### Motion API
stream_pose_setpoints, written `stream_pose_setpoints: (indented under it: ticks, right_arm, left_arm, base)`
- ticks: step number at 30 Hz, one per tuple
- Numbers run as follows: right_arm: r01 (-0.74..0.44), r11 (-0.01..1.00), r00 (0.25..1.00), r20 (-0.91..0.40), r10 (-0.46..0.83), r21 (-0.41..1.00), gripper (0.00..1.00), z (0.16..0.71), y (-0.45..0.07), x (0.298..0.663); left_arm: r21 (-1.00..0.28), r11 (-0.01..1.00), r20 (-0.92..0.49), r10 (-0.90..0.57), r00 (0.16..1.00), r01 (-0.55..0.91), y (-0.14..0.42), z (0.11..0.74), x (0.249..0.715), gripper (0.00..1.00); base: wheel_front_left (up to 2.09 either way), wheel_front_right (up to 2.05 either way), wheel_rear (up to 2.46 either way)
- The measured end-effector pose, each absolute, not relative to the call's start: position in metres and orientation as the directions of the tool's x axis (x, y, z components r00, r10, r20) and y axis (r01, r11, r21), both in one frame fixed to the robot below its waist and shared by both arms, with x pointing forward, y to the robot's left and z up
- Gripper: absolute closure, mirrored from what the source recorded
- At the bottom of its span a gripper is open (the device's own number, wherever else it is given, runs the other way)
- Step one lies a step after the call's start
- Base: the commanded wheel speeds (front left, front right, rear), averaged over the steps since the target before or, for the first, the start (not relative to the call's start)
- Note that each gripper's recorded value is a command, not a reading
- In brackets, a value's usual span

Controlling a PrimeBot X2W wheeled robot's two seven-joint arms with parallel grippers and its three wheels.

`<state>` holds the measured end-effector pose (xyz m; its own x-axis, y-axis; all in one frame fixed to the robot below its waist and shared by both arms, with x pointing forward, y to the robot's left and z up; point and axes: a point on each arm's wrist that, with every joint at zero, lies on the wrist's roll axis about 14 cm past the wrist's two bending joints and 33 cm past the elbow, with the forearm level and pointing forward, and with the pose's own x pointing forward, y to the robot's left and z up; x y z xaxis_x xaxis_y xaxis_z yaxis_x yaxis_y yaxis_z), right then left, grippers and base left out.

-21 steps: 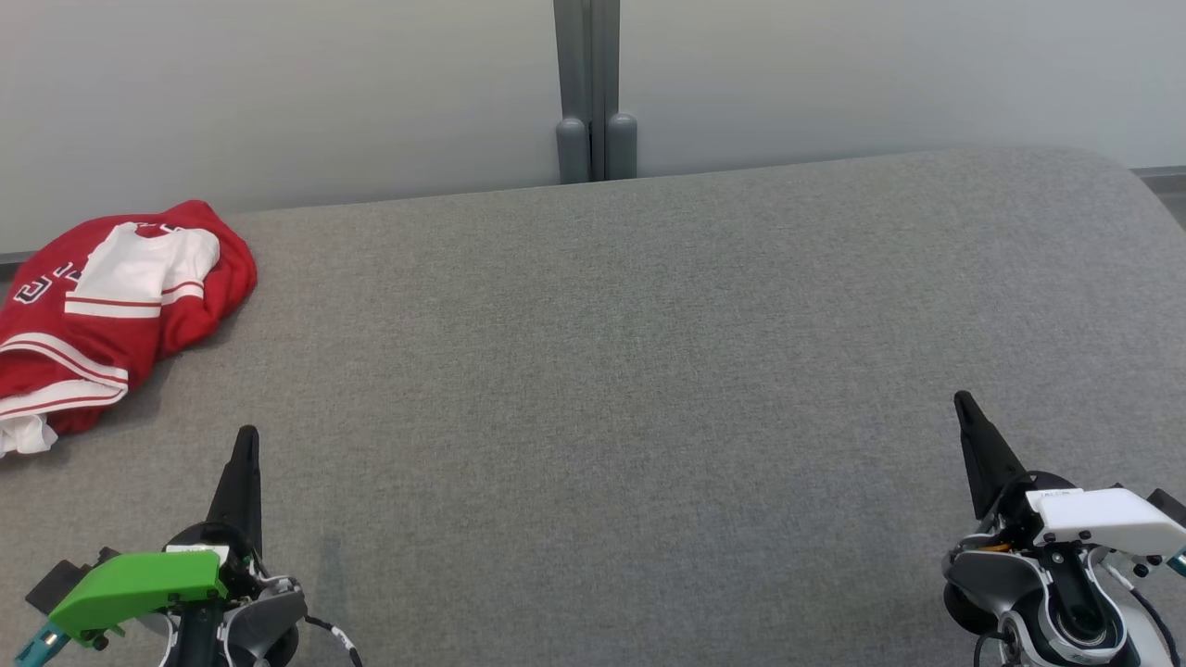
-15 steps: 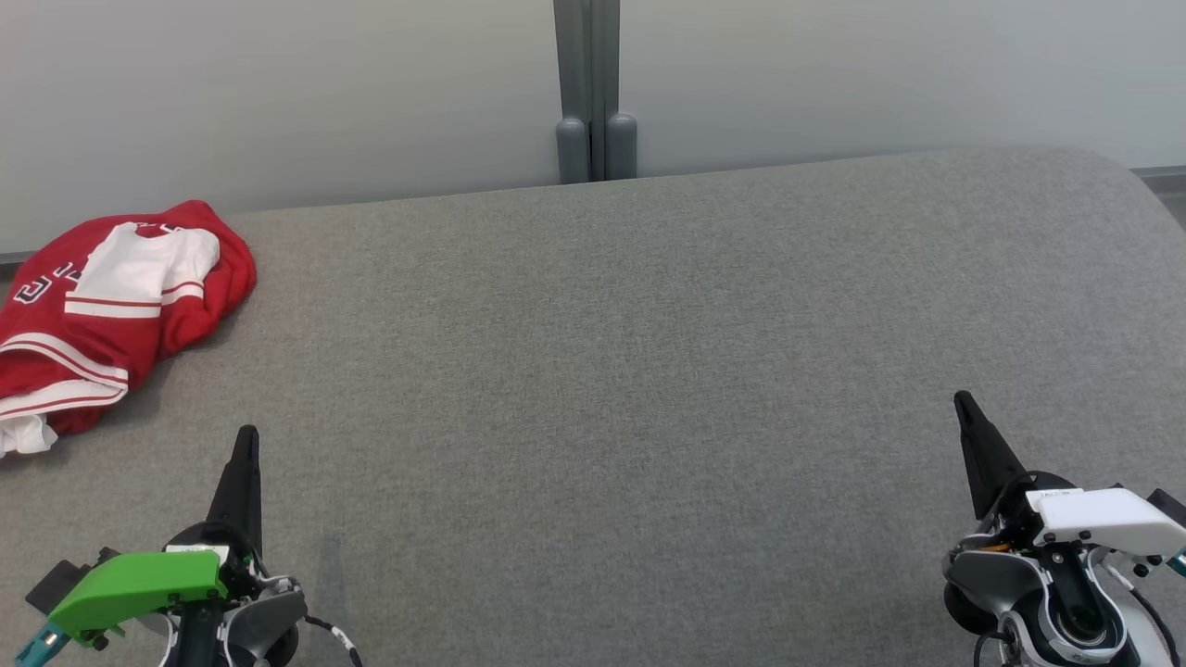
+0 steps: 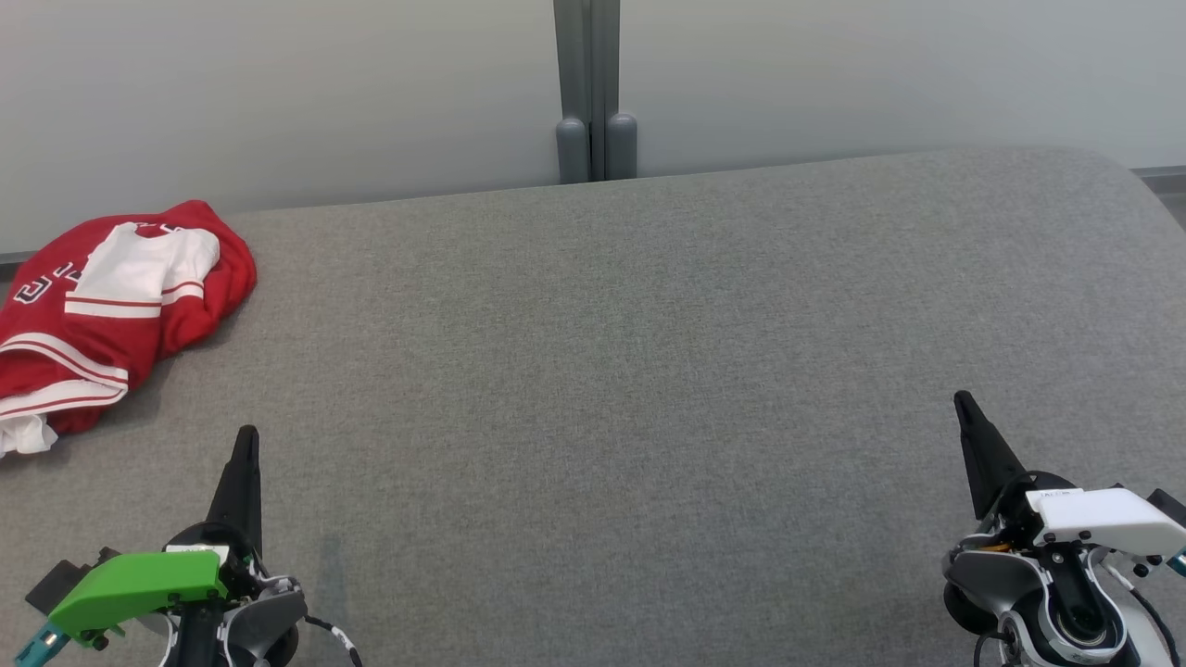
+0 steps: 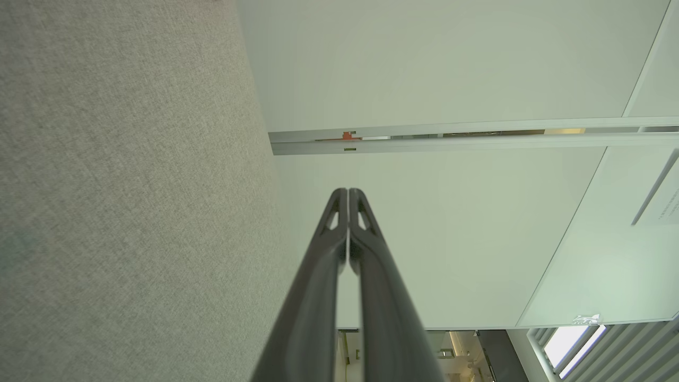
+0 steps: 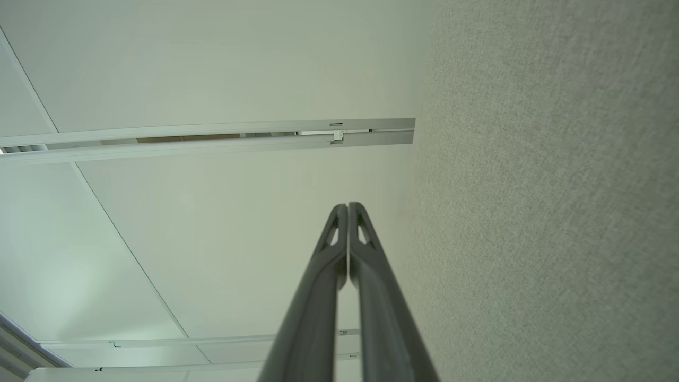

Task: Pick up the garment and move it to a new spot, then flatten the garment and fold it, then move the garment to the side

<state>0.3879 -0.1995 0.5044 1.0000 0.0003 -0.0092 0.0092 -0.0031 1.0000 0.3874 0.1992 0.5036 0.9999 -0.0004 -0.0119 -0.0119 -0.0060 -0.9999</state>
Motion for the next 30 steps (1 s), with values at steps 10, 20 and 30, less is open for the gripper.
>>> stream_pose_setpoints:
  ticks: [10, 20, 30]
  right_arm:
    - [0.009, -0.003, 1.000, -0.009, 0.000, 1.000, 1.00, 0.504, -0.199, 0.388]
    - [0.112, -0.015, 0.994, -0.112, -0.003, 0.994, 0.00, 0.470, -0.194, 0.372]
    - [0.103, 0.043, 0.995, -0.102, -0.019, 0.994, 0.00, 0.473, -0.192, 0.373]
  left_arm:
    - [-1.000, -0.006, -0.012, 0.000, 1.000, -0.012, 0.199, 0.504, 0.387, 1.00]
    - [-0.993, -0.015, -0.114, 0.003, 0.993, -0.114, 0.194, 0.470, 0.371, 0.00]
    - [-0.994, 0.055, -0.097, 0.018, 0.995, -0.098, 0.192, 0.475, 0.371, 0.00]
  base:
    - [0.00, 0.00, 0.00]
    - [0.00, 0.00, 0.00]
    - [0.00, 0.00, 0.00]
